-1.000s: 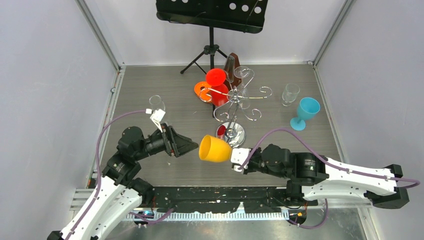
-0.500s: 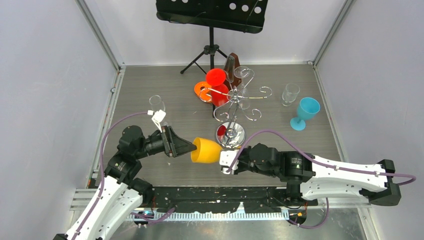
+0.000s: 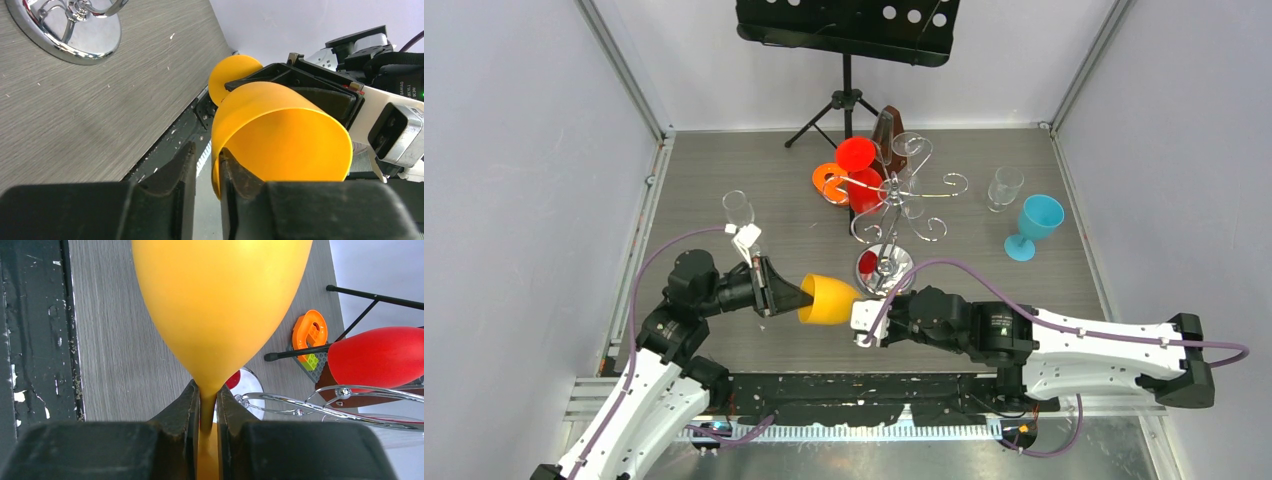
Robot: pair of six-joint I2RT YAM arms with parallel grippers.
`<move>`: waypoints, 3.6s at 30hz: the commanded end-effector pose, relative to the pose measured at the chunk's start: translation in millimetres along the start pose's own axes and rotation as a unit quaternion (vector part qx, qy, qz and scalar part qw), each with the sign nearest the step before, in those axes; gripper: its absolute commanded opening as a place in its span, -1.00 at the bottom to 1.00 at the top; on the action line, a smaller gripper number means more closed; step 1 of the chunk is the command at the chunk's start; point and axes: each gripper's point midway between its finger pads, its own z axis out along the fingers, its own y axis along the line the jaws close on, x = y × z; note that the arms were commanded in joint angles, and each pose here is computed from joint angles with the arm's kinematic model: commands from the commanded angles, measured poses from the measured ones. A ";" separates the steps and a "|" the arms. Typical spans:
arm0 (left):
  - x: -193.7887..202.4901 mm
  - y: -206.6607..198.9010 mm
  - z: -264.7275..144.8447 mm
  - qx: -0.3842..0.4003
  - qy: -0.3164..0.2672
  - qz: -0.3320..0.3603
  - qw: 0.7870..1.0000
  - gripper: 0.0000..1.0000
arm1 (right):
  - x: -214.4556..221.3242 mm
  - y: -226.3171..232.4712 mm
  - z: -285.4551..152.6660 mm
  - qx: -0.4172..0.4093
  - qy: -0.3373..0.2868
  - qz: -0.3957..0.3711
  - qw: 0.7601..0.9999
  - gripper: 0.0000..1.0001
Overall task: Take the wine glass off the wine glass rack
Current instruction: Place the wine glass at the center of the board.
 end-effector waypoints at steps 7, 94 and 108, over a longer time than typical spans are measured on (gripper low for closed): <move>1.4 -5.6 -3.8 0.006 0.009 0.012 1.000 -1.00 | -23.0 -23.4 4.3 0.053 -0.029 0.019 0.998 -0.79; -117.7 161.3 -147.6 -0.589 -0.078 0.034 0.804 0.16 | 11.2 -60.1 -62.0 0.122 0.018 0.382 0.916 0.72; -117.0 97.5 -150.2 -0.515 -0.150 0.073 0.841 0.37 | -9.6 -93.2 -103.3 0.168 0.004 0.398 0.902 0.75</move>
